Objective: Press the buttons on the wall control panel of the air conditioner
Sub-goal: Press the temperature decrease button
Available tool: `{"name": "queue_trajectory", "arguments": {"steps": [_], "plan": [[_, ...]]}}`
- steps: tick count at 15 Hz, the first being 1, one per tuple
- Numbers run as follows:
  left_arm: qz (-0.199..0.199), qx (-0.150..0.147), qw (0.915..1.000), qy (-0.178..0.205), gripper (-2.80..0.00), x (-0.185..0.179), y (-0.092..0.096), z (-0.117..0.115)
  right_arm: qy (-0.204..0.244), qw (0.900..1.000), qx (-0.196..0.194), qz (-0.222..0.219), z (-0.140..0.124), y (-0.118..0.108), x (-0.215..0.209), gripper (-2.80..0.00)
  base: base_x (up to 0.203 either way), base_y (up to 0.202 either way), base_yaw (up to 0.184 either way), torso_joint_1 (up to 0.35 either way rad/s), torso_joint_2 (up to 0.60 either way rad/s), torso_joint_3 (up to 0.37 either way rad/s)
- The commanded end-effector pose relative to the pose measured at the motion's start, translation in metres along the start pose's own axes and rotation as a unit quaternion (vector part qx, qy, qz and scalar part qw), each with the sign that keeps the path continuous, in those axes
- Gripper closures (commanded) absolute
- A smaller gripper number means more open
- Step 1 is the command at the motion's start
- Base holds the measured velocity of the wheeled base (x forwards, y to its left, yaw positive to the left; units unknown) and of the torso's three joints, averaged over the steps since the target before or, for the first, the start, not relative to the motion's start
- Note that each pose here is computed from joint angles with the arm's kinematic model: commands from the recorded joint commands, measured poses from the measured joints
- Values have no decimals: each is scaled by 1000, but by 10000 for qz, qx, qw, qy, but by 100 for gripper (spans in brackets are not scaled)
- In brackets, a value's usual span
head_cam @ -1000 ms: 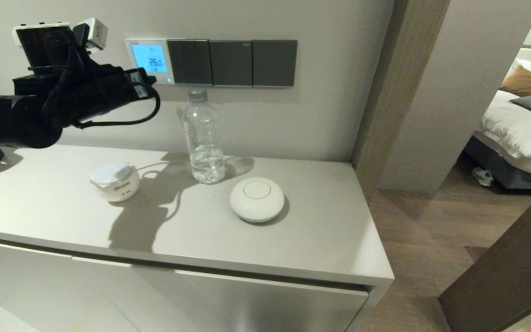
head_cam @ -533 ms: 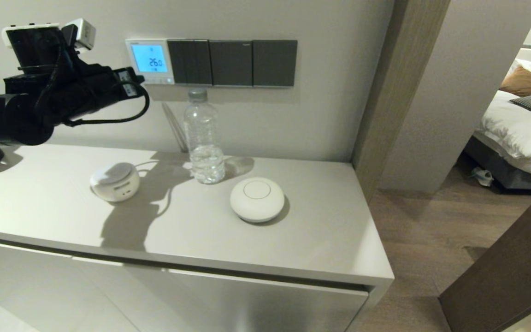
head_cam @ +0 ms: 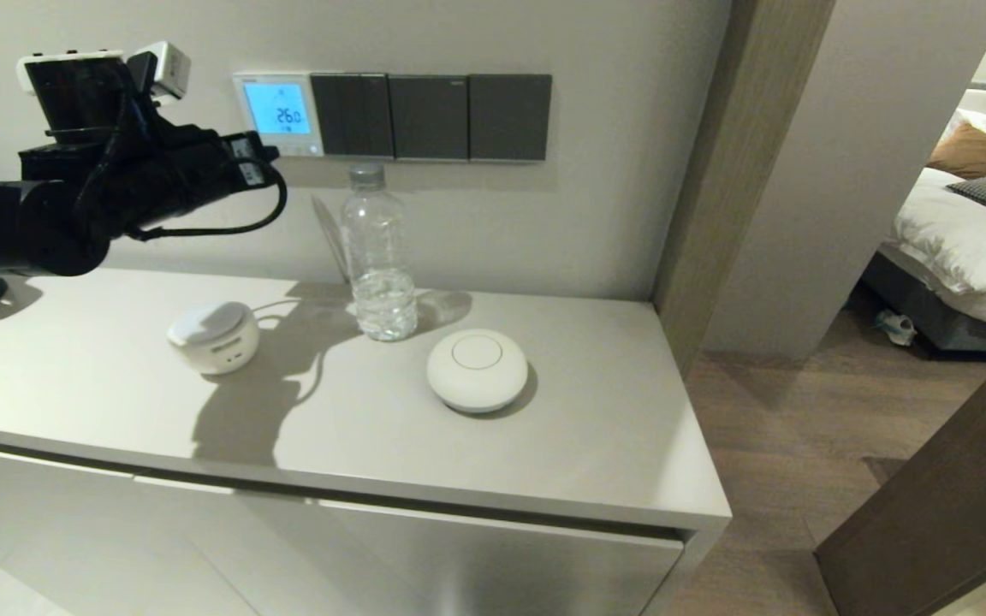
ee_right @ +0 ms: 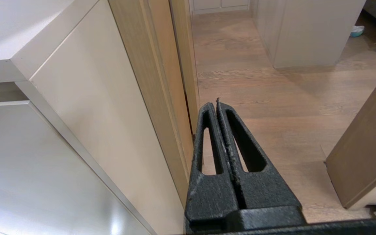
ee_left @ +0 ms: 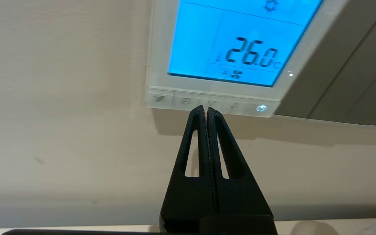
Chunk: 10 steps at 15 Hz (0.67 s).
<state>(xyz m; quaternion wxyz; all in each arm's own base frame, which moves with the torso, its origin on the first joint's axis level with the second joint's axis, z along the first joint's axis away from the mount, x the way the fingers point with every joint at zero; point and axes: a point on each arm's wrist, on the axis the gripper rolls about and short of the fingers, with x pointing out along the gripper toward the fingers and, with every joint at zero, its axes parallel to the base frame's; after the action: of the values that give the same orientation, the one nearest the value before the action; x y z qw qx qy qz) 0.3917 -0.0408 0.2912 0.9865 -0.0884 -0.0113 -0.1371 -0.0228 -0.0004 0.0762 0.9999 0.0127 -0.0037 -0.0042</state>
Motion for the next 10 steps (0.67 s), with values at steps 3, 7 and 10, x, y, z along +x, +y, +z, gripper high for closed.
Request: {"name": "queue_trajectory", "arguments": {"steps": [3, 7, 10], "plan": [[-11, -10, 10000, 8, 0, 1, 0, -1, 20, 10000, 4, 4, -1, 0, 0, 0, 0, 0, 0, 0, 0, 0], [-14, -7, 10000, -7, 0, 1, 0, 0, 21, 10000, 3, 4, -1, 0, 0, 0, 0, 0, 0, 0, 0, 0], [0, -6, 10000, -13, 0, 2, 1, 1, 13, 10000, 2, 4, -1, 0, 0, 0, 0, 0, 0, 0, 0, 0]]}}
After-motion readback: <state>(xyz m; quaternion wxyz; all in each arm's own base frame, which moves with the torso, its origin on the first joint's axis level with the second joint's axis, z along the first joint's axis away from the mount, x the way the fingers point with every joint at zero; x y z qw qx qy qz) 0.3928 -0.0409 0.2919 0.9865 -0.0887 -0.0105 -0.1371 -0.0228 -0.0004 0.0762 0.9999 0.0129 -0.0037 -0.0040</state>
